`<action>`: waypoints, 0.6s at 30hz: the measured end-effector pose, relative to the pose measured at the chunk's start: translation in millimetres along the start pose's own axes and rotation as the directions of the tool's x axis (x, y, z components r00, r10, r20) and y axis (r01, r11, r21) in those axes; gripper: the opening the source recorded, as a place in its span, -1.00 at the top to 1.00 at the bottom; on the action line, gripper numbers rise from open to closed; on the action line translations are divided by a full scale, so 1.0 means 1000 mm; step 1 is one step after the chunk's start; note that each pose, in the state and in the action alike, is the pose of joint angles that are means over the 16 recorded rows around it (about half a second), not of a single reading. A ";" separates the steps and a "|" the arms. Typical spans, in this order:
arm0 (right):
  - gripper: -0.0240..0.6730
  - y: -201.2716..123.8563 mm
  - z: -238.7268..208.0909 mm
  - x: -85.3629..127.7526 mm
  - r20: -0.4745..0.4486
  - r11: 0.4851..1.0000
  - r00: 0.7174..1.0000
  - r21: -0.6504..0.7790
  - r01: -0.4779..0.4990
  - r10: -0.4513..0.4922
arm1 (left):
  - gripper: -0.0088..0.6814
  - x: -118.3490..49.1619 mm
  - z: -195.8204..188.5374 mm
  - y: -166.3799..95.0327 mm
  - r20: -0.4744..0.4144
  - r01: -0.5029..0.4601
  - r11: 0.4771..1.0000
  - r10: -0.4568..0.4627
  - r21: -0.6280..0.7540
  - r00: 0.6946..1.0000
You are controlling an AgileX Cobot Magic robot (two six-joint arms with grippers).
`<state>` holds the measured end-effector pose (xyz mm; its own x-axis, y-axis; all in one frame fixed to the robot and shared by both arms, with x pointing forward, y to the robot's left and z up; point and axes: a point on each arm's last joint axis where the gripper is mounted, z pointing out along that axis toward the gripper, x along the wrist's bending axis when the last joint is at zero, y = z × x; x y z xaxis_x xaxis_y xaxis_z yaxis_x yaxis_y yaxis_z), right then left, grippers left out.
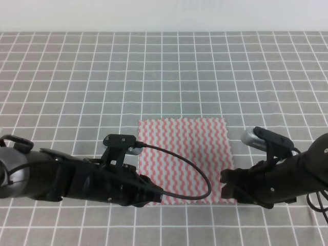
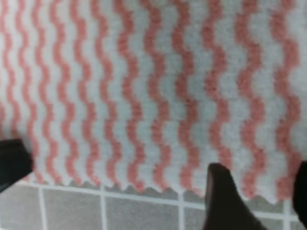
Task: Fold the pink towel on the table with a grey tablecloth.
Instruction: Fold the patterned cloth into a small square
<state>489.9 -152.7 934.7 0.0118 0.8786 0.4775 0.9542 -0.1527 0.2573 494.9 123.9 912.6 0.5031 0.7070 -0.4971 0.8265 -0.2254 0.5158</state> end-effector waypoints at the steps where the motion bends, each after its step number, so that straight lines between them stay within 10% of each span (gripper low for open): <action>1: 0.09 0.000 0.000 0.000 0.000 1.000 1.000 0.004 0.004 -0.004 | 0.99 0.000 0.000 0.000 0.000 0.000 1.000 0.000 0.000 1.000; 18: 0.12 0.001 0.001 -0.001 0.026 0.995 0.995 0.028 0.091 -0.092 | 0.99 0.000 0.000 0.000 0.002 -0.010 1.000 0.010 0.003 1.000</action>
<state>491.1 -153.1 934.1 -0.0682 0.9003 0.4300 0.9593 -0.0592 0.2761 494.6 123.8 913.1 0.5120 0.7035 -0.4930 0.8221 -0.2349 0.5186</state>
